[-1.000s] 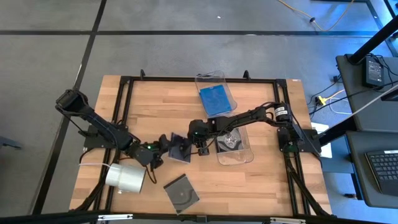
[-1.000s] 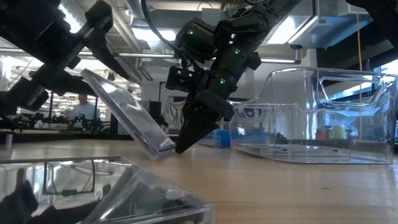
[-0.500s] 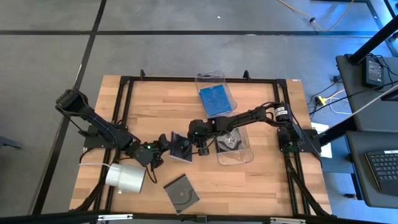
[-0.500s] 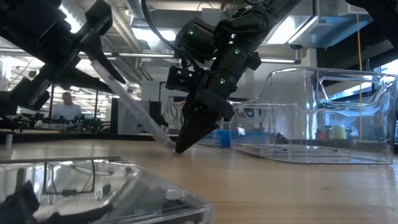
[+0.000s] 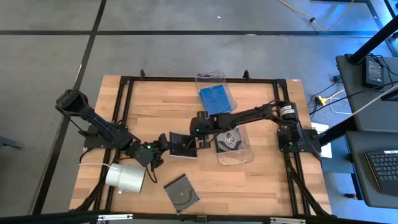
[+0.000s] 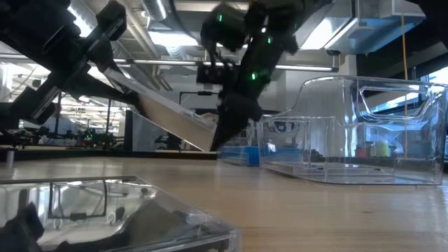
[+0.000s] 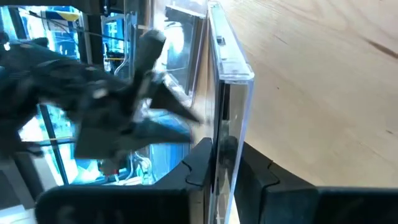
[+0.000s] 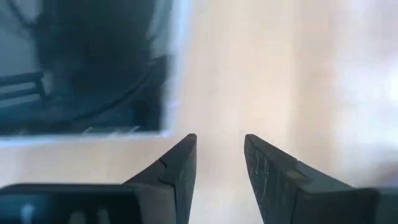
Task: Pick & place jewel cases by type
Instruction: Put the top black CD case into the bottom transparent bin
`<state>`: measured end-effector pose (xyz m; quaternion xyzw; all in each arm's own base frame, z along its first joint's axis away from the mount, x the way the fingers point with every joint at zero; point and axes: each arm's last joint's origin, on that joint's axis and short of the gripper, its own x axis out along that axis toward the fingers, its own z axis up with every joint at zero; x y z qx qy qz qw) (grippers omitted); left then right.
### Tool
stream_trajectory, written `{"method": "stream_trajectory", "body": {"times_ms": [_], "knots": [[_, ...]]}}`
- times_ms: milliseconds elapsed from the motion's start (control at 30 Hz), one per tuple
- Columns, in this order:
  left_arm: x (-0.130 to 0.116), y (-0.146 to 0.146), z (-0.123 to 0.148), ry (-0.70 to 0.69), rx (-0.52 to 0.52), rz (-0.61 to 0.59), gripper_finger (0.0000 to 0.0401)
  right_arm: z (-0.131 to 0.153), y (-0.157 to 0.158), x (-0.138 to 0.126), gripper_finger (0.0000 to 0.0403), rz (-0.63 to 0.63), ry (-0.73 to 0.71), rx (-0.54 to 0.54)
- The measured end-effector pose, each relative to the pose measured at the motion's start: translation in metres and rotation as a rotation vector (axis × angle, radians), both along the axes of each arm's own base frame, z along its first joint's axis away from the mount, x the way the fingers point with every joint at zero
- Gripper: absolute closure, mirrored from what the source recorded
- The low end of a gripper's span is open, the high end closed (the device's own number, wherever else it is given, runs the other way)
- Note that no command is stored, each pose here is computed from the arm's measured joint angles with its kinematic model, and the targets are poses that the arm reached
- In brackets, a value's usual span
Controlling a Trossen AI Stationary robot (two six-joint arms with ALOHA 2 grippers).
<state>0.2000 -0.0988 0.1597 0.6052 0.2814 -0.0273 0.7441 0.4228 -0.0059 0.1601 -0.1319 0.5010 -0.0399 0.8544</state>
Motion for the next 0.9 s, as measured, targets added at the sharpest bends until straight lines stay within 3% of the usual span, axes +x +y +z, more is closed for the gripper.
{"method": "stream_trajectory", "body": {"times_ms": [200, 367, 533, 667, 800, 900], "knots": [[0.0, 0.0, 0.0, -0.01, -0.031, 0.015, 0.0365, 0.056, -0.003, -0.006, 0.0264, -0.048, -0.12, -0.086], [0.002, 0.0, 0.004, -0.074, -0.033, 0.055, 0.0366, 0.116, -0.005, -0.042, 0.0264, -0.212, -0.149, -0.235], [0.008, 0.001, 0.017, -0.223, -0.02, 0.15, 0.0366, 0.169, 0.0, -0.086, 0.0264, -0.309, -0.246, -0.199], [0.018, 0.008, 0.028, -0.28, -0.011, 0.097, 0.0365, 0.181, 0.0, -0.11, 0.0264, -0.358, -0.3, -0.152], [0.035, 0.026, 0.04, -0.331, -0.063, 0.102, 0.0366, 0.175, -0.002, -0.122, 0.0264, -0.394, -0.294, -0.136], [0.052, 0.034, 0.045, -0.307, -0.04, 0.032, 0.0365, 0.167, -0.005, -0.124, 0.0264, -0.422, -0.279, -0.126]]}}
